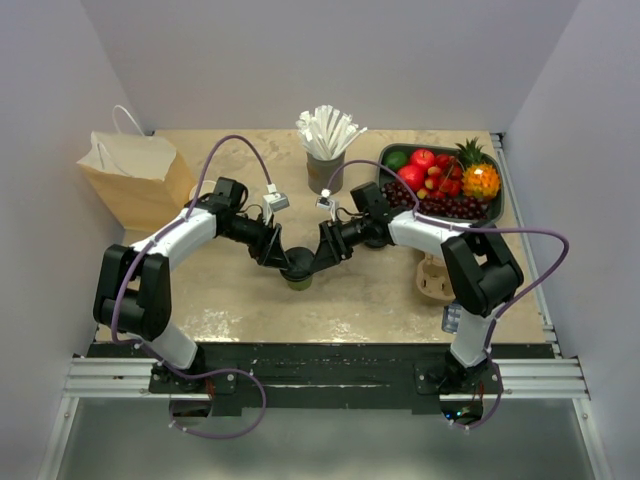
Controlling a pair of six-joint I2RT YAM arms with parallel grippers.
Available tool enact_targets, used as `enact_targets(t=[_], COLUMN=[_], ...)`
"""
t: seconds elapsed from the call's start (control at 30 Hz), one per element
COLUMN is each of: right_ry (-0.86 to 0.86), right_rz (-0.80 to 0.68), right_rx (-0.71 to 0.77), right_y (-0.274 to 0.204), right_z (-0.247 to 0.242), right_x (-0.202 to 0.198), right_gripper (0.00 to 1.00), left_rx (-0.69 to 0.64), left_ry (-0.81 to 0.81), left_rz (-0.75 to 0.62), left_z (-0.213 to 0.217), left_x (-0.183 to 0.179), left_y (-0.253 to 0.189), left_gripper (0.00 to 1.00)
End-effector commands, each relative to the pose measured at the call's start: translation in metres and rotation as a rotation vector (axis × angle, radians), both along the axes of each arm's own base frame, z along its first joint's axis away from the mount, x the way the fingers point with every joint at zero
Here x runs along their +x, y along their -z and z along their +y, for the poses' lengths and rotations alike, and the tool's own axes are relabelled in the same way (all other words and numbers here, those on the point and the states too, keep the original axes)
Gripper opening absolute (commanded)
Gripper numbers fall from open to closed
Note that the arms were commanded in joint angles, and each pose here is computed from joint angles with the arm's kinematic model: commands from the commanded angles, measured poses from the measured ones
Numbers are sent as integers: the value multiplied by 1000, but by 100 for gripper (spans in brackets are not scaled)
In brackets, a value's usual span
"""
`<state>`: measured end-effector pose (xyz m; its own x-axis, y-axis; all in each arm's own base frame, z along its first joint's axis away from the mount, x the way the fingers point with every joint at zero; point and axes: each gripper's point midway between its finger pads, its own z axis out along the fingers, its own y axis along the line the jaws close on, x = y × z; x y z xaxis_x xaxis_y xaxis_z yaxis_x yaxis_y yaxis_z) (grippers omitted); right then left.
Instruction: Pack the takeout coffee
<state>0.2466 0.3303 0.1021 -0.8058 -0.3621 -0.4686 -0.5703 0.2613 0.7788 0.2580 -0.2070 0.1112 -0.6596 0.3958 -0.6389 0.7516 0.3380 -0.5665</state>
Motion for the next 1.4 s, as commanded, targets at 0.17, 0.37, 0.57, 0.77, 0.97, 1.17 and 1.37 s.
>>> enact_targets(t=[0.17,0.37,0.57,0.77,0.97,1.17,1.37], right_ry=[153,189,103,53,15,2,14], right_rz=[-34,-20,3,-170,-125,-107,-75], right_rx=[-362,-437,-272,27,4,-6,-29], right_y=[76,92,61,-20,-10,-5,3], right_z=[-36,-45,-23,-2,-8,-11,-11], right_x=[22,24,18,21,8,2,4], right_gripper=[57,57,64,80,81,78,75], left_rx=[70,72,79,80,78,80,83], left_ry=[-14,-20,-19,-13,-12,-15,-14], left_rz=[-41,-30,-27,-23,-21,-19,-16], left_z=[4,5,6,6,6,6,6], left_x=[14,13,12,10,11,10,10], left_y=[20,23,25,26,26,26,27], left_gripper=[63,63,63,63,63,63,63])
